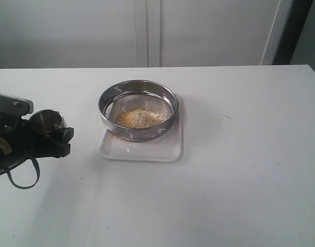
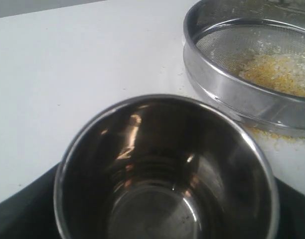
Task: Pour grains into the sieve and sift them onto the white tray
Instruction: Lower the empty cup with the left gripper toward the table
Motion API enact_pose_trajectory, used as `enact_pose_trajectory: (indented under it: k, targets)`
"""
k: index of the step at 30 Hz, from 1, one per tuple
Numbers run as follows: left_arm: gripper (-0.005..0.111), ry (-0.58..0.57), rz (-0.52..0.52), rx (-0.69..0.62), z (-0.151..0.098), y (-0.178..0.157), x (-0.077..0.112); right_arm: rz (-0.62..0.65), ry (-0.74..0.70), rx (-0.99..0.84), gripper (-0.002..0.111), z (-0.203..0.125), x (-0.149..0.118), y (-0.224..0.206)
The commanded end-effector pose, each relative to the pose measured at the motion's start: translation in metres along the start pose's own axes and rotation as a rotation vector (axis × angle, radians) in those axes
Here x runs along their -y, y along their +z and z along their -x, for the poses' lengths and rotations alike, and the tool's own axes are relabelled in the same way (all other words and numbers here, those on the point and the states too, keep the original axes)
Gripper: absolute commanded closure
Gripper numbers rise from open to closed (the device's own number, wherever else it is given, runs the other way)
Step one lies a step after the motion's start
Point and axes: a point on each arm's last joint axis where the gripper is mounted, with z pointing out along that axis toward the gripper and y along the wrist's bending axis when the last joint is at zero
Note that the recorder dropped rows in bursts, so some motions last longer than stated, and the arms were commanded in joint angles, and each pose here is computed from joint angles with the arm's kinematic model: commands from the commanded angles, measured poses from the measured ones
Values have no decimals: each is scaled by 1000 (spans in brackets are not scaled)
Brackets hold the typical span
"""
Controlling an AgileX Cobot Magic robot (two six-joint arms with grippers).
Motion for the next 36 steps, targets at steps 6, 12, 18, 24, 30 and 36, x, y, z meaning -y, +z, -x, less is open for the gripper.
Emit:
enact_pose_trajectory:
  k: [6,12,18,24,30,36]
  targets:
    - [107,7,-66,-11,-20,11,5,4,3,9,108,0,0,0]
    - [107,0,-77,-20,-32,18,6,4,3,9,108,0,0,0]
    - [107,-3,-83,-57,-42,21,6,4,3,9,108,0,0,0]
    - [101,2,-88,-84,-48,23,7,4,3,9,108,0,0,0]
    - [51,11,-82,-74,-47,23,6,4,3,9,108,0,0,0]
    - [12,11,-83,-54,-45,22,6,4,3,9,108,0,0,0]
